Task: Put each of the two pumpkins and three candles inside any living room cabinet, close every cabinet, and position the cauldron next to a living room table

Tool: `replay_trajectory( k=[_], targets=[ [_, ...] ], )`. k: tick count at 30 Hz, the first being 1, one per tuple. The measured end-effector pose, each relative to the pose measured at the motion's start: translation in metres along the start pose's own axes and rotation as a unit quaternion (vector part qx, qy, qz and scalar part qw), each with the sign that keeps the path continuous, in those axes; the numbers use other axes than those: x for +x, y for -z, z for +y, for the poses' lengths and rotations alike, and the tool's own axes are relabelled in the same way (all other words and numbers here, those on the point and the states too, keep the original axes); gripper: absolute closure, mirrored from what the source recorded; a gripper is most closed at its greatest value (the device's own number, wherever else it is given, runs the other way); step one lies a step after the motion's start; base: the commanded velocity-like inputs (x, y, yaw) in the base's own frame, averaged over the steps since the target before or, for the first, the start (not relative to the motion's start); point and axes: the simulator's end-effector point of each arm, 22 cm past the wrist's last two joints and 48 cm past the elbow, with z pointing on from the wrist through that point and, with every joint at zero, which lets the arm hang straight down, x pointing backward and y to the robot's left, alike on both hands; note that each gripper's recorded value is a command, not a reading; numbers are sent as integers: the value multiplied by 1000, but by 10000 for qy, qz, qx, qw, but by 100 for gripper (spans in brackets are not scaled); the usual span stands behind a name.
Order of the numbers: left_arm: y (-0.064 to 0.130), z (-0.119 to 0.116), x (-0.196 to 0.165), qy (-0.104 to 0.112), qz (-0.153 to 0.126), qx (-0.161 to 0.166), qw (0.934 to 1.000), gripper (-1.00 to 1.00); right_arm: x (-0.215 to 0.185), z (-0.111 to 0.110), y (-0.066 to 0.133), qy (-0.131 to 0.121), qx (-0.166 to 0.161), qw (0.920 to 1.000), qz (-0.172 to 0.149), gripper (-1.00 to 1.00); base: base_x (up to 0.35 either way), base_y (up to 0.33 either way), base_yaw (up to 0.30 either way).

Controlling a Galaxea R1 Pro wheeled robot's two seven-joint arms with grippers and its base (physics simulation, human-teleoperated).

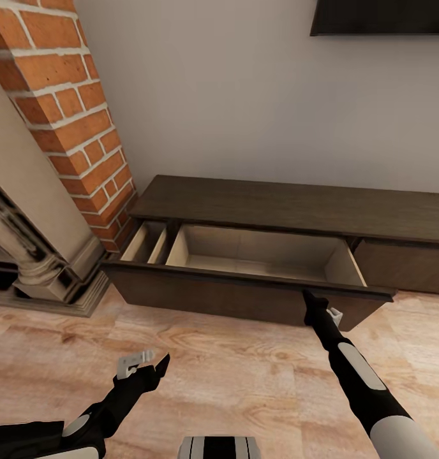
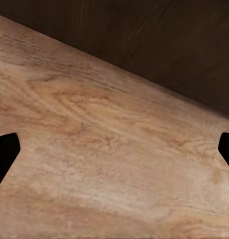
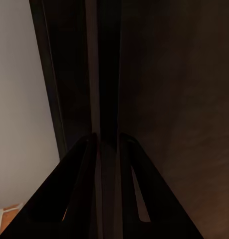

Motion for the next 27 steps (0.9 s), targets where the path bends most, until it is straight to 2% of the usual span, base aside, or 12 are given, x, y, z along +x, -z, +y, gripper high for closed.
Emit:
replay_trajectory(
  k=[24,25,26,27],
  targets=[
    [0,-4,1,16,9,33,10000,-100,2,0,0,16,7,10000,-5,100,-34,0,0],
    [0,-4,1,17,8,33,10000,-100,2,0,0,26,9,10000,-2,-100,0,0,0],
    [0,-4,1,15,8,34,10000,-100,-27,-7,3,-124,69,9993,-336,-100,0,0,0],
    [0,-4,1,17,7,34,10000,-100,-29,-9,4,-131,92,9992,-357,-100,0,0,0]
  ],
)
